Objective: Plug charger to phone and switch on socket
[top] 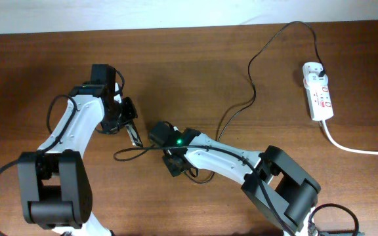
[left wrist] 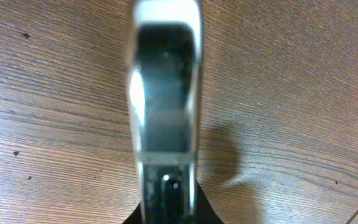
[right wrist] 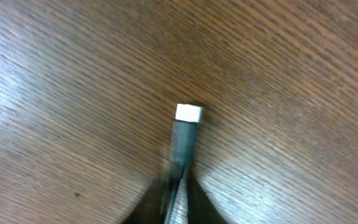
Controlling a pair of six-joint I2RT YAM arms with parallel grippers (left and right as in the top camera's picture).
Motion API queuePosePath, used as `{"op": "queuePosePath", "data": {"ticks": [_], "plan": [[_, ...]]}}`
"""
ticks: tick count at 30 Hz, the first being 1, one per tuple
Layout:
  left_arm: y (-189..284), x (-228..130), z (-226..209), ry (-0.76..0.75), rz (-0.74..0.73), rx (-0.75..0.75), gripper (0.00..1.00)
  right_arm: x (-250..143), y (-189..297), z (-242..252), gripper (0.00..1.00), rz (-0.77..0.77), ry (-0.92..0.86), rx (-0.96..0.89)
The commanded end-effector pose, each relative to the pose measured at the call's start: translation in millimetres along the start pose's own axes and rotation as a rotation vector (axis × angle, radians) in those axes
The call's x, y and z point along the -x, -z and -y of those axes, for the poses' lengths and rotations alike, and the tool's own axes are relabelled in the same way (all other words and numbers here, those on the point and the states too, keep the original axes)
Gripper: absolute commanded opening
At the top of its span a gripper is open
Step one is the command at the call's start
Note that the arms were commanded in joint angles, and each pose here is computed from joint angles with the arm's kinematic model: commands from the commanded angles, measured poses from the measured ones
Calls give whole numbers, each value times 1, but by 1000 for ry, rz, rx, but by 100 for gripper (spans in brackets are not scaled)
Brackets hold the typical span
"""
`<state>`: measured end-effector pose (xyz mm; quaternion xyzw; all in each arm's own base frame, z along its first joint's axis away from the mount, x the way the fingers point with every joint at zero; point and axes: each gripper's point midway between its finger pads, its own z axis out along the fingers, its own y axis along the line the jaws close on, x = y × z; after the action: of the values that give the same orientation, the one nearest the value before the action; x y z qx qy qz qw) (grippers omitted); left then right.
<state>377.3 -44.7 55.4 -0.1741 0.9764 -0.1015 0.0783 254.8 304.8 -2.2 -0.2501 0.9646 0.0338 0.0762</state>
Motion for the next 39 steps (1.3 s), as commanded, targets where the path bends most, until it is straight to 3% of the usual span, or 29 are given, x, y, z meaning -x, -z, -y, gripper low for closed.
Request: {"op": "queuePosePath", "data": {"ticks": [1,7,12,17,20,23,28,31,39], "plan": [[9,4,0,17,30,-5,0,-14,-11,5,4,-44,-20,-16],[10,5,9,-10,31,-51,0,-16,-6,-1,4,-76,-43,74],[47,12,45,-134,67,-349,0,11,54,-9,4,-12,-6,489],[114,27,56,-163,192,-602,0,24,139,-17,4,164,174,1073],[142,20,60,-224,236,-774,0,18,160,-14,4,242,224,1254],[135,9,62,-235,231,-882,0,10,156,-19,4,237,244,1268],[95,0,55,-31,189,-953,0,17,154,-28,4,217,221,1258],[88,-1,53,54,179,-982,0,32,135,-27,4,172,103,1134],[96,8,49,65,203,-1015,0,59,127,-42,4,208,3,1042]]}}
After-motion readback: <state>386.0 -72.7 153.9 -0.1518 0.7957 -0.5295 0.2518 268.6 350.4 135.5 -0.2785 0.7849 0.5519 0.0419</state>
